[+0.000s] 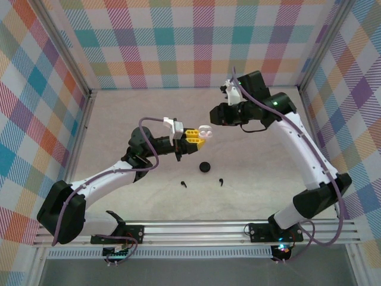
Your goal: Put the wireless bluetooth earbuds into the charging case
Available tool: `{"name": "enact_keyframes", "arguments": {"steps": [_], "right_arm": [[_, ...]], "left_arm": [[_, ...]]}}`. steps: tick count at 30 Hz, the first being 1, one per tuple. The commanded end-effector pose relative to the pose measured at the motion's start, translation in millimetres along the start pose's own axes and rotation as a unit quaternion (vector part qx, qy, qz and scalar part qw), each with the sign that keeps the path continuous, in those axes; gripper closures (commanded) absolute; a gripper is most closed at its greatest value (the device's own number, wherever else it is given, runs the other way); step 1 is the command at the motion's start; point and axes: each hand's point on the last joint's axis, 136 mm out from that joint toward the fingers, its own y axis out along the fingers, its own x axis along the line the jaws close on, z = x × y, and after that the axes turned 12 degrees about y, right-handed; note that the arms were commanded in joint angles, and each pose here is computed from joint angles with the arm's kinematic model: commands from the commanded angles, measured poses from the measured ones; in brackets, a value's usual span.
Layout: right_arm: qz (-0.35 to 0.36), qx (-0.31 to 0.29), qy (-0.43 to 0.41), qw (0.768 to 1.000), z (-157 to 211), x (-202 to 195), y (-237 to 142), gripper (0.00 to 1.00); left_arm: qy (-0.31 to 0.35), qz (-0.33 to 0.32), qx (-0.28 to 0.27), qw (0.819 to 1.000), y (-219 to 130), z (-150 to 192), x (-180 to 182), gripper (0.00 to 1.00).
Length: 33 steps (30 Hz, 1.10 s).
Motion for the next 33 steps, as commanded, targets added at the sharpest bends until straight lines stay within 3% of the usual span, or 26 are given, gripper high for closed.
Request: {"name": "enact_keyframes", "arguments": {"steps": [1,7,21,31,33], "right_arm": [[-0.06,0.037,-0.008,0.997,7,15,10,0.73],[-0.108,0.066,-0.003,0.992,16,27,15,0.75],[-0.097,0.027,-0.035,0.994,23,28,-12,0.74],[-0.082,-0.009,-0.075,0.994,21,16,-10,0.7],[-0.08,-0.026,-0.098,0.992,21,13,-10,0.61]], "left_arm": [[0.019,0.032,-0.003,0.999,7,-11,-8,1.0],[0.012,0.02,0.01,1.0,11,-5,0,1.0],[-0.047,-0.055,0.026,0.997,14,13,30,1.0],[-0.104,-0.05,0.021,0.993,15,4,33,1.0],[-0.119,-0.051,0.026,0.991,15,5,34,1.0]]}}
